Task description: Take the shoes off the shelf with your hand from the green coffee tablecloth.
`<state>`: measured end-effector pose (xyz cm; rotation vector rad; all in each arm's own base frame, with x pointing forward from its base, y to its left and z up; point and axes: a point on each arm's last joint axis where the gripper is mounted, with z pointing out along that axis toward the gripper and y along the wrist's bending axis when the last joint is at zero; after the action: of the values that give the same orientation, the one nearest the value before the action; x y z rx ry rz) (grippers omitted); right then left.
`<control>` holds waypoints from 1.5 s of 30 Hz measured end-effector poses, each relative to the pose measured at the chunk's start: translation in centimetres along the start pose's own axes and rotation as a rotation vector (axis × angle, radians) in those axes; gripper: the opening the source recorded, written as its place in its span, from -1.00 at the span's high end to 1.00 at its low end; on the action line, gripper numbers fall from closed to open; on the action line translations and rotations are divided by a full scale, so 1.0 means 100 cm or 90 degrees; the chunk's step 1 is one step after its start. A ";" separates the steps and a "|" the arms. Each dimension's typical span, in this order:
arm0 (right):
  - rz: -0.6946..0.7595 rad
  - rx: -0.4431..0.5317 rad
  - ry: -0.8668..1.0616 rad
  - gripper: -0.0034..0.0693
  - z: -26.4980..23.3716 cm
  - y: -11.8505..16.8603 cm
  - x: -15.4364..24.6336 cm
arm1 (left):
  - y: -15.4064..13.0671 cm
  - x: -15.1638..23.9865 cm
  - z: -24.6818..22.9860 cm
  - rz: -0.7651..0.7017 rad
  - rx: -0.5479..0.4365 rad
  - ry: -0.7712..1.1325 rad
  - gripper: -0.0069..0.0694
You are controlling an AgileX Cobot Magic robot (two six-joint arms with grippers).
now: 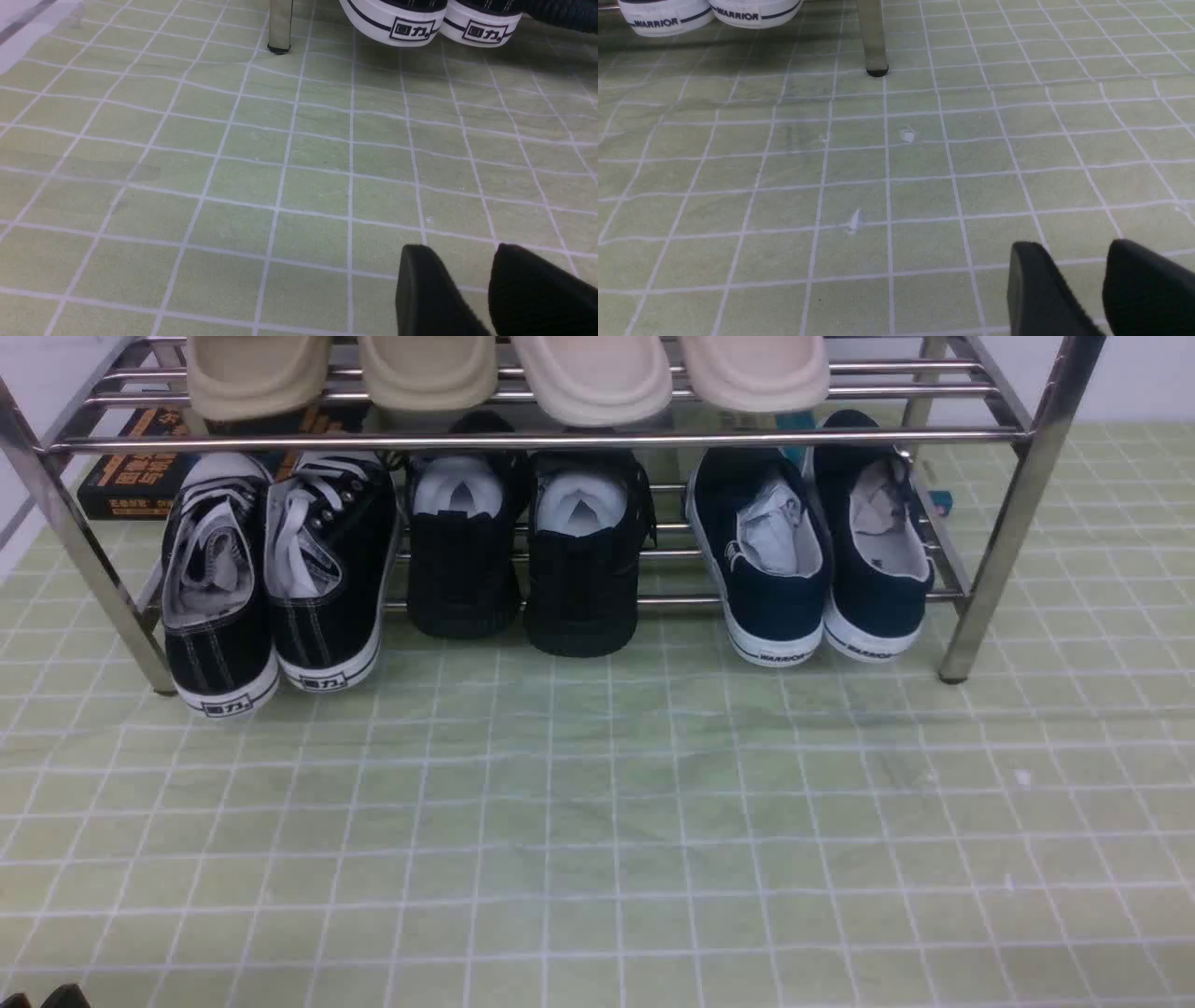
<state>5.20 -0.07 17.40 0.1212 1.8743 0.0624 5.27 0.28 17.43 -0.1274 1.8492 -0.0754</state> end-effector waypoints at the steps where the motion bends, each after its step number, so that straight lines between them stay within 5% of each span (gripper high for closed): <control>1: 0.000 0.000 0.000 0.25 0.000 0.000 0.000 | 0.000 0.000 0.000 0.000 0.000 0.000 0.19; 34: 0.006 -0.002 0.000 0.25 0.000 0.000 0.000 | 0.000 0.000 0.000 0.000 0.000 0.000 0.19; 36: 0.032 -0.009 -0.001 0.25 0.000 0.001 0.000 | 0.000 0.000 0.000 0.000 0.000 0.000 0.19; 40: 0.281 -0.072 0.003 0.25 0.000 0.010 -0.001 | 0.000 0.000 0.000 0.000 0.000 0.000 0.19; 45: 0.445 -0.119 0.012 0.25 0.000 0.016 -0.002 | 0.000 0.000 0.000 0.000 0.000 0.000 0.19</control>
<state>5.30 1.49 17.78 0.6409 1.7546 0.7161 5.27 0.28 17.43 -0.1274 1.8492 -0.0754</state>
